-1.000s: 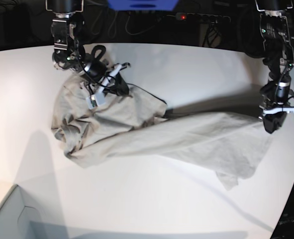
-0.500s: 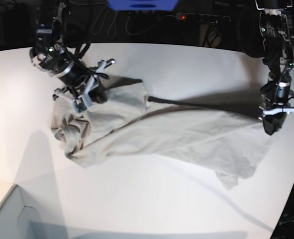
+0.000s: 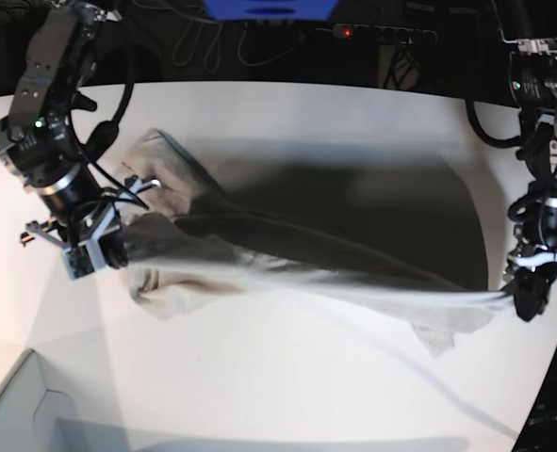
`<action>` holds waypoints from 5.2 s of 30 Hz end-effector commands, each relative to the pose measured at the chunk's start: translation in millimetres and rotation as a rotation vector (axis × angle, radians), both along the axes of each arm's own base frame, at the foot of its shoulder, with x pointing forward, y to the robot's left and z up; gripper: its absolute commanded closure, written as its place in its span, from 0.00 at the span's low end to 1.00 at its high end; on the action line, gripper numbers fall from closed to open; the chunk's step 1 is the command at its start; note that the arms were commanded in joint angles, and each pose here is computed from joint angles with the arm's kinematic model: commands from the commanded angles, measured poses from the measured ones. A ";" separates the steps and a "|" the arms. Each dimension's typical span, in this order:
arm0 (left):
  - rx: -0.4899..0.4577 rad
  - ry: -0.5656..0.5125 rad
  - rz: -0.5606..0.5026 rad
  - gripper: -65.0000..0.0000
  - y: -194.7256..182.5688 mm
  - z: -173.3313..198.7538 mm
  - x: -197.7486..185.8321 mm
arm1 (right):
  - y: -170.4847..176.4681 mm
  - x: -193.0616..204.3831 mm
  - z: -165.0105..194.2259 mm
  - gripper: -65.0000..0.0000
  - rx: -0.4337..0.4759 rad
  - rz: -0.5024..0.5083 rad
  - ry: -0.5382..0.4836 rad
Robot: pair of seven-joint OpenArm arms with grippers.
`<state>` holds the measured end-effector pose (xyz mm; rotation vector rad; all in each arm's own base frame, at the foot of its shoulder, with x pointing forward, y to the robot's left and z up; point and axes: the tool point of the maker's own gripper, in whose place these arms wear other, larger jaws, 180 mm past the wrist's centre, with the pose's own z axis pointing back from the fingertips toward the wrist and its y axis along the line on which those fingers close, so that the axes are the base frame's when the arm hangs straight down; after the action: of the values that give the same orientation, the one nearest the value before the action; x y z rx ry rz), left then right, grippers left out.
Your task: Layout the t-shirt on the table in an organized manner, then fold the t-shirt properly
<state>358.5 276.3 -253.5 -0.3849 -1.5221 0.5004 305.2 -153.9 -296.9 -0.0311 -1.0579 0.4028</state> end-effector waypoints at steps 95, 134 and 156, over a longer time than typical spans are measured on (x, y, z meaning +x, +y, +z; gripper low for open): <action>-0.099 0.494 -0.043 0.09 -62.6 -187.6 89.2 | -23.3 -71.2 -96.9 1.00 0.025 -0.046 0.172; -0.137 0.292 -0.189 0.99 -152.0 -132.9 82.0 | -72.6 -55.7 -35.3 1.00 -0.101 -0.075 0.028; 0.043 0.082 -0.009 1.00 -65.6 -29.7 48.1 | -55.5 -2.6 27.0 1.00 -0.128 -0.017 -0.177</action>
<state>400.6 195.8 -303.5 -0.3734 -1.3709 0.4613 298.5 -203.5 -282.4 -0.1605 -1.1707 0.4562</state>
